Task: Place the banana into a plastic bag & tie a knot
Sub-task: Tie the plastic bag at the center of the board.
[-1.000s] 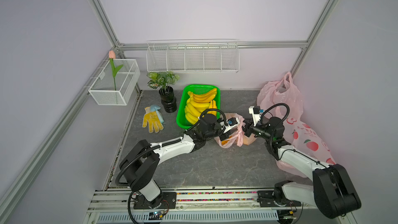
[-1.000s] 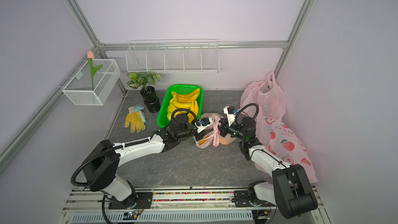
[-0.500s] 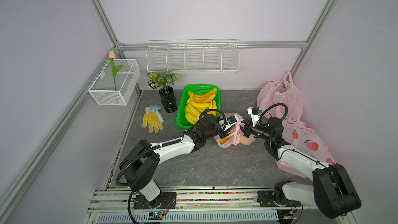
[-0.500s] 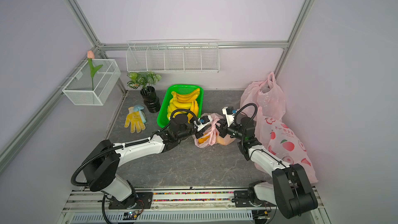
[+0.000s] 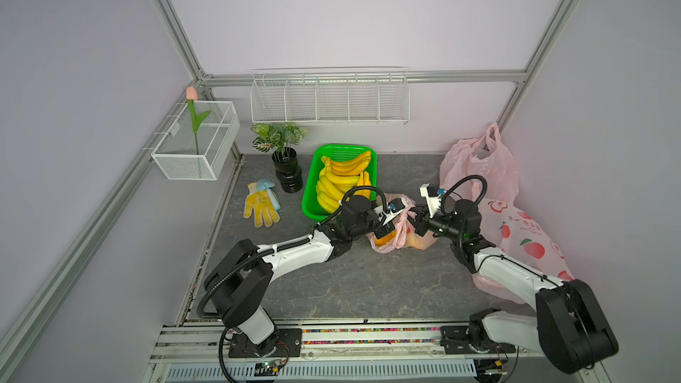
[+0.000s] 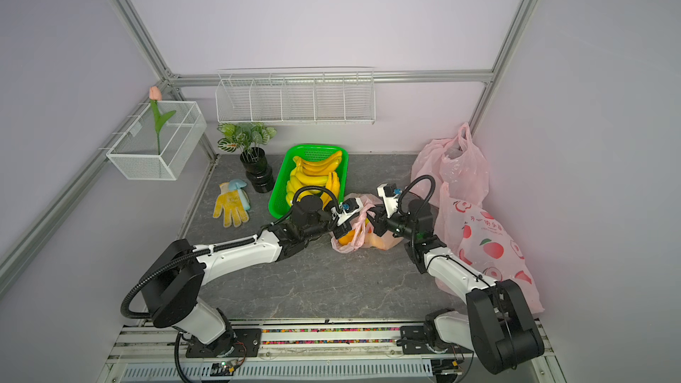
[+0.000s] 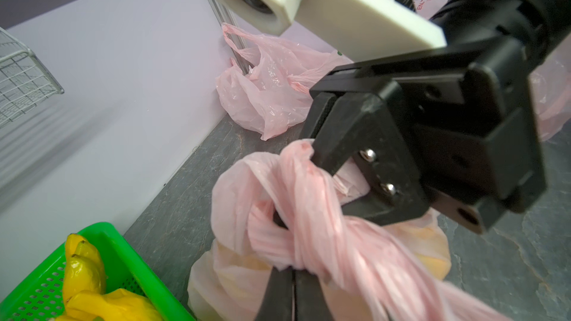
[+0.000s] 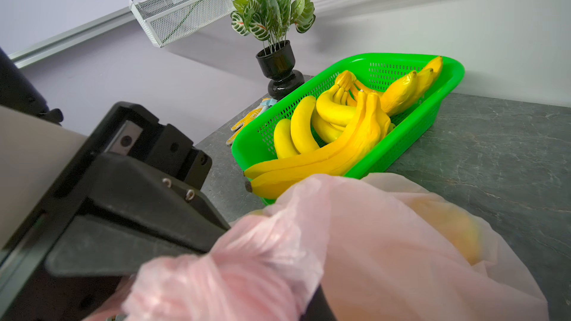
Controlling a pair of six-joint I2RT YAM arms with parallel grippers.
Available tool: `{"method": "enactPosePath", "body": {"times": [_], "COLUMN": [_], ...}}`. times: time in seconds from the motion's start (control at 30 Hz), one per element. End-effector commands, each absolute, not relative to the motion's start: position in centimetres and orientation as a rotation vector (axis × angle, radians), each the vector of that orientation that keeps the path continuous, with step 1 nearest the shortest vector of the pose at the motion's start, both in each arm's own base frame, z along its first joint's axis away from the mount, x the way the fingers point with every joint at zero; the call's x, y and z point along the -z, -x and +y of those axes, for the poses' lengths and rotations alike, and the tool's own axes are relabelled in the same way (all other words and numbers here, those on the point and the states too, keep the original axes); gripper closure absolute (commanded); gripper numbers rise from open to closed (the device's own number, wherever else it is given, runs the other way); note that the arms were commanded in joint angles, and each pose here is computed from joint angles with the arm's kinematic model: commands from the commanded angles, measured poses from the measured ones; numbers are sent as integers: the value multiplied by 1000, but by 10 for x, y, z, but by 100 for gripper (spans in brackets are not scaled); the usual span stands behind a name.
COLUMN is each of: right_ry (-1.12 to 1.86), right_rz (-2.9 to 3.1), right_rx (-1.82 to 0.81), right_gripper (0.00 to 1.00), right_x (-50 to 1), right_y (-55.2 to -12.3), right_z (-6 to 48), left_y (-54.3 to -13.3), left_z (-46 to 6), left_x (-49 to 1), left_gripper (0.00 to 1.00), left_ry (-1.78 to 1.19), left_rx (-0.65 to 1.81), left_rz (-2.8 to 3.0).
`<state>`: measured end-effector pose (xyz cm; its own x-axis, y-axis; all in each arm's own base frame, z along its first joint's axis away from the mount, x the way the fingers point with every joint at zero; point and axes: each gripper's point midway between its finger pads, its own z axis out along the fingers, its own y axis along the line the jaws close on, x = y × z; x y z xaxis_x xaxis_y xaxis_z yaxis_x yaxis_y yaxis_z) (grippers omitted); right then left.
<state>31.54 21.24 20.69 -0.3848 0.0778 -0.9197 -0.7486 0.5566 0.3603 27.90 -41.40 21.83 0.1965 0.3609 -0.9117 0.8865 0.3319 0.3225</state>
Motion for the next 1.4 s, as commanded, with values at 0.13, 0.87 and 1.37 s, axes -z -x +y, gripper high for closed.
{"method": "enactPosePath", "body": {"times": [0.13, 0.87, 1.37], "right_ry": [517, 435, 242], "right_rz": [1750, 1896, 1937], "right_rx": [-898, -780, -529], "right_gripper": [66, 34, 26], "right_x": [-214, -236, -236], "right_y": [-315, -252, -256], "right_z": [201, 216, 157], "left_y": [-287, -308, -306], "left_z": [-405, -396, -394], "left_x": [-250, -256, -257], "left_gripper": [100, 100, 100], "left_ry": [-1123, -994, -986], "left_rx": [529, 453, 463], "left_rz": [1384, 1433, 1438]}}
